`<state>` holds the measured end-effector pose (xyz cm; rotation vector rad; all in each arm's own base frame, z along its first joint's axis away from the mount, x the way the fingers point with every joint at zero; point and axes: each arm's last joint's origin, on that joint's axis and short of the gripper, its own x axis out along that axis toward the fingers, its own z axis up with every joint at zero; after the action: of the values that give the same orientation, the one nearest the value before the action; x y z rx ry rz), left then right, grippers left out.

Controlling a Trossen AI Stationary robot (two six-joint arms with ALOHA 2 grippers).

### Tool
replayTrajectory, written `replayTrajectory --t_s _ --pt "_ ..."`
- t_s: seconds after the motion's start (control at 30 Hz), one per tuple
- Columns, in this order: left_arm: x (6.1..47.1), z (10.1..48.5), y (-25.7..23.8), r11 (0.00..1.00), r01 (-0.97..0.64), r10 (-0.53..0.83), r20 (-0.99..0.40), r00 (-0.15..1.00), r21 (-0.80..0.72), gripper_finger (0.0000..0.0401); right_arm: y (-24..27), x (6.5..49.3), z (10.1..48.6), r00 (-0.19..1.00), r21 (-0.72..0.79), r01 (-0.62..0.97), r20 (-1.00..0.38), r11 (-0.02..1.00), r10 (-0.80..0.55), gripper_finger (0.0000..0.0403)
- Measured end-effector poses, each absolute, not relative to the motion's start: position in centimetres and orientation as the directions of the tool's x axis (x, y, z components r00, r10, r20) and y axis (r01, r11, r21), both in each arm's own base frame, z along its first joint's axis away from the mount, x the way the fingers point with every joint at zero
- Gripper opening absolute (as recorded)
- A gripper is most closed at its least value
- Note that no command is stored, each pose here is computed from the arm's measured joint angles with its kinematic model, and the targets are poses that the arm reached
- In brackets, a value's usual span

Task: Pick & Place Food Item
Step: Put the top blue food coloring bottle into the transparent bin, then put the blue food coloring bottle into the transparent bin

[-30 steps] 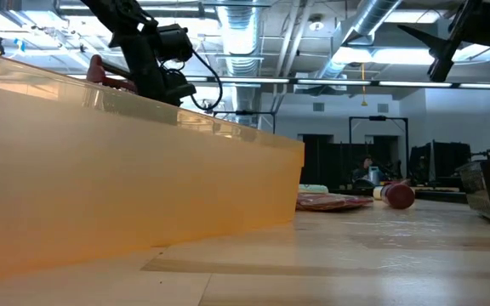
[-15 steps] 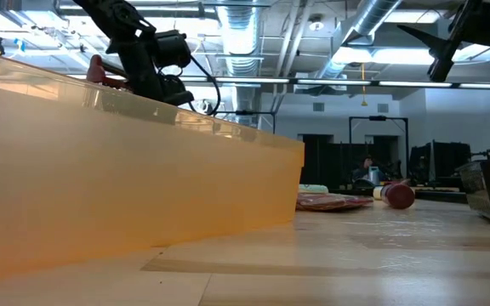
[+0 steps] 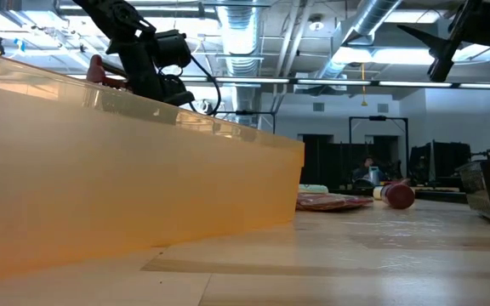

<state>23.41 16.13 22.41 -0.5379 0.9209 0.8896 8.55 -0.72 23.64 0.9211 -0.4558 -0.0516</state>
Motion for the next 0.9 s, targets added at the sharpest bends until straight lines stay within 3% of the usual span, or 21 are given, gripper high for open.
replayTrajectory --t_s 0.9 --pt "23.61 22.53 16.20 0.553 -0.831 0.418 -0.846 0.332 -0.053 0.0134 -0.73 8.55 23.64 0.903 0.776 -0.146 0.358 0.614 -0.238 0.0216"
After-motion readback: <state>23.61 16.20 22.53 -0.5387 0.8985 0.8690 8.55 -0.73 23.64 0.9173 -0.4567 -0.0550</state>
